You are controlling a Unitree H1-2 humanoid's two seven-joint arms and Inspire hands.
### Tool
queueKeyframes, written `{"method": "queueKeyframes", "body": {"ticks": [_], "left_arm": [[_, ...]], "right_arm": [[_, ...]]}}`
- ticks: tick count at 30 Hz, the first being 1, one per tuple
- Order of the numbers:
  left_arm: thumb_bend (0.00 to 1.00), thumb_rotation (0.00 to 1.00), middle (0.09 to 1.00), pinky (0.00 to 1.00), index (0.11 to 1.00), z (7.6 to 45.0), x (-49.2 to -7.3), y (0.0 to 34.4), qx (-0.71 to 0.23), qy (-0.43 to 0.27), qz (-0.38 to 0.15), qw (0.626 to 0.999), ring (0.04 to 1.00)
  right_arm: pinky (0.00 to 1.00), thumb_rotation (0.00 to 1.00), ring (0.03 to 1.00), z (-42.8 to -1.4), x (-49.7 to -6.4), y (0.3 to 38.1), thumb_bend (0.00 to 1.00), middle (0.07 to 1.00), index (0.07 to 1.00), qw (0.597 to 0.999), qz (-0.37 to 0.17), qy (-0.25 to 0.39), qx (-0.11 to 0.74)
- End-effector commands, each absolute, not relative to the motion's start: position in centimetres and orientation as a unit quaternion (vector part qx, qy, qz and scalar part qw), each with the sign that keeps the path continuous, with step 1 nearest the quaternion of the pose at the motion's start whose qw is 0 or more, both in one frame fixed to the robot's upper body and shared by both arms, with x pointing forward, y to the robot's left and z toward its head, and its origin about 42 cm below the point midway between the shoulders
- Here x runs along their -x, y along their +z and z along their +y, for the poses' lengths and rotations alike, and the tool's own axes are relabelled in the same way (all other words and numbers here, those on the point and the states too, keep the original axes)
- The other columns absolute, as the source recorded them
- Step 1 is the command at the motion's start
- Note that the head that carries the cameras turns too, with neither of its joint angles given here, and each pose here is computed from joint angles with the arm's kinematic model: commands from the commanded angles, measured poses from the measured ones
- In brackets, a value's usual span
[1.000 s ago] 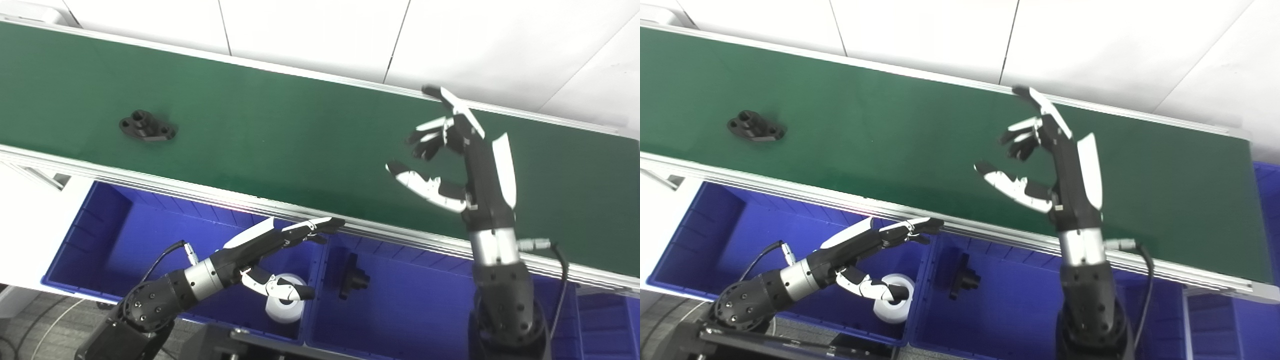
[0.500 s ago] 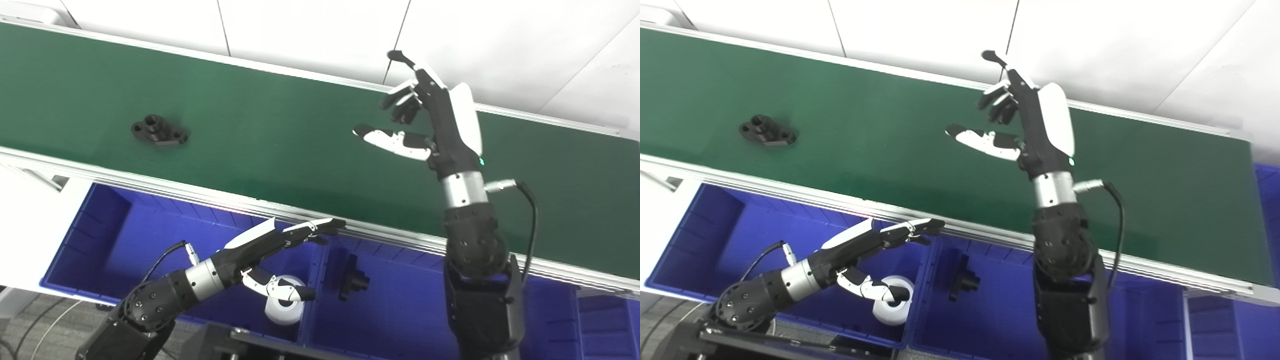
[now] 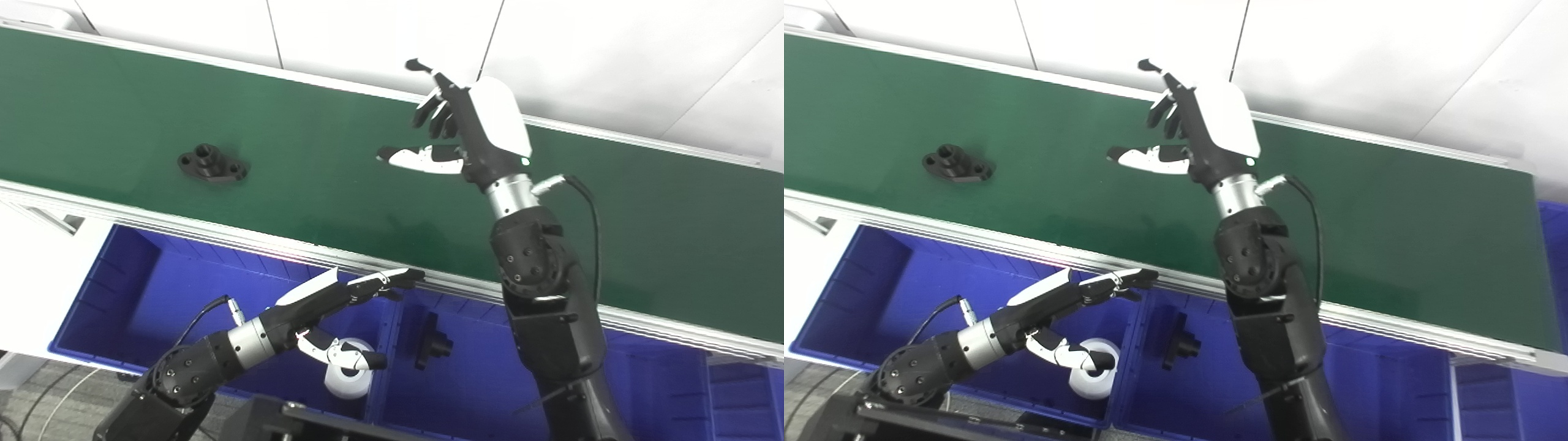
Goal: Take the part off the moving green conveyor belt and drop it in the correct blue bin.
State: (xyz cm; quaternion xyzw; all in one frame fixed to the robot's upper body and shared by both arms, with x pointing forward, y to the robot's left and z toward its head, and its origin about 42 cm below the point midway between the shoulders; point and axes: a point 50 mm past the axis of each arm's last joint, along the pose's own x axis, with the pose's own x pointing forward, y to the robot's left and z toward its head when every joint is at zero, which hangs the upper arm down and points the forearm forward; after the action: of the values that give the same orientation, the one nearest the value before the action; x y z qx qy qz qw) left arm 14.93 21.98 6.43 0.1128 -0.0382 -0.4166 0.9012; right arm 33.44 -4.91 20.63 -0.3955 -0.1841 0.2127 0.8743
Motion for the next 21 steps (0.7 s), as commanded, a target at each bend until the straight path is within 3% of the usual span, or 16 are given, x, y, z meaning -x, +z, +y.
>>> {"method": "queueKeyframes", "body": {"ticks": [1,6,12,21], "left_arm": [[0.49,0.33,0.965,0.86,0.938,22.2,-15.0,6.7,-0.114,-0.415,-0.06,0.901,0.93],[0.5,0.35,0.955,0.84,0.931,22.4,-14.8,6.0,-0.117,-0.413,-0.051,0.902,0.916],[0.5,0.38,0.955,0.83,0.927,22.5,-15.1,5.9,-0.123,-0.418,-0.047,0.899,0.915],[0.5,0.35,0.948,0.82,0.918,22.5,-15.4,6.1,-0.12,-0.415,-0.054,0.9,0.907]], "right_arm": [[0.28,0.39,0.342,-3.6,-33.6,22.1,0.76,0.467,0.827,0.874,-0.204,0.206,0.39],[0.28,0.37,0.339,-3.1,-32.9,21.1,0.76,0.46,0.825,0.874,-0.193,0.215,0.39],[0.36,0.39,0.406,-3.3,-32.6,19.8,0.74,0.473,0.838,0.87,-0.191,0.217,0.4],[0.31,0.39,0.371,-3.3,-32.8,20.4,0.73,0.481,0.839,0.872,-0.189,0.217,0.395]]}}
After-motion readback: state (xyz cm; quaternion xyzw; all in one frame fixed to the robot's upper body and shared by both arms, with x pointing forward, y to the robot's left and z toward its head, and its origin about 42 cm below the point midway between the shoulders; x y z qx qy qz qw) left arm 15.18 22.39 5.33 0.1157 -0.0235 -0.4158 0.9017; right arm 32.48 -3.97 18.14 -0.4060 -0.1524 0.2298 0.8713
